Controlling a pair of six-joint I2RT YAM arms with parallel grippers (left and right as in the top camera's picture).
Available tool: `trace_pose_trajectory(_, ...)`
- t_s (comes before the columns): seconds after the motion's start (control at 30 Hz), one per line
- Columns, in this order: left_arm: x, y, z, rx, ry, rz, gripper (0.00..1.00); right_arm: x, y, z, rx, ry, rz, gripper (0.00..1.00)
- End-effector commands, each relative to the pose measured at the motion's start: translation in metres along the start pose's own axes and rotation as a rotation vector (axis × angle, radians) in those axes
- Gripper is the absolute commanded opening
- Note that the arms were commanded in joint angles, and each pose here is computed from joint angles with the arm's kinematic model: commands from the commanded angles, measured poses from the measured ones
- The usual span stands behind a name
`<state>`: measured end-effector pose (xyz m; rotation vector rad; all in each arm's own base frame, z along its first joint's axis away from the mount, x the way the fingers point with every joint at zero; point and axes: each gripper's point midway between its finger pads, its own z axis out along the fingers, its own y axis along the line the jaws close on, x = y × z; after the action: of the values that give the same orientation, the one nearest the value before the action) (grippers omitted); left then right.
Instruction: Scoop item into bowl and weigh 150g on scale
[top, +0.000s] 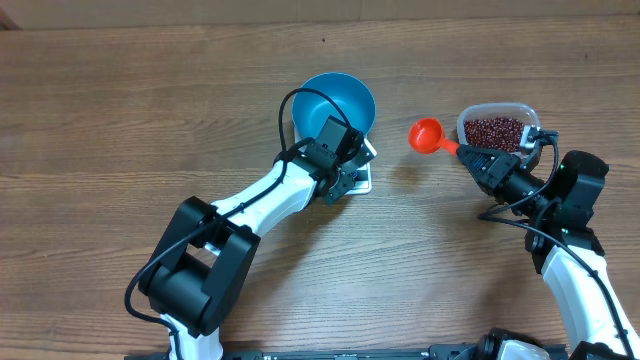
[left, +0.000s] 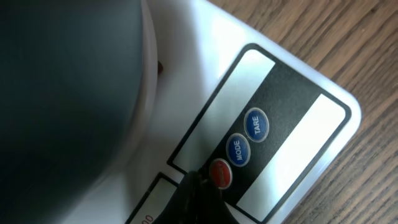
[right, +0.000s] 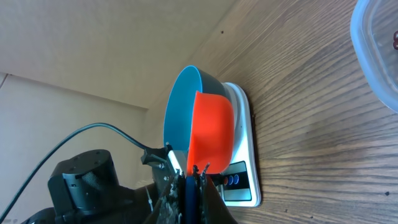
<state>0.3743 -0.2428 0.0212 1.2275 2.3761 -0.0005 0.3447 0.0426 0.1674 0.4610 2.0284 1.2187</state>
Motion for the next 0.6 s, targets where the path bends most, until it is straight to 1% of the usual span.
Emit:
trace_pose_trajectory(0.0, 0.0101, -0.0123, 0.0137, 0.034, 0.037, 0.024, 0.04, -0.0073, 0.0094, -0.0008, -0.021, -0.007, -0.036, 0.04)
trace_pose_trajectory(0.43, 0.0033, -0.0114, 0.0138, 0.026, 0.011, 0.025, 0.04, -0.0073, 0.0094, -0.0008, -0.021, -0.007, -0.036, 0.04)
trace_pose_trajectory(0.57, 0.0015, -0.0168, 0.0136, 0.057, 0.000, 0.024, 0.04, -0.0073, 0.0094, -0.0008, -0.021, -0.007, -0.036, 0.04)
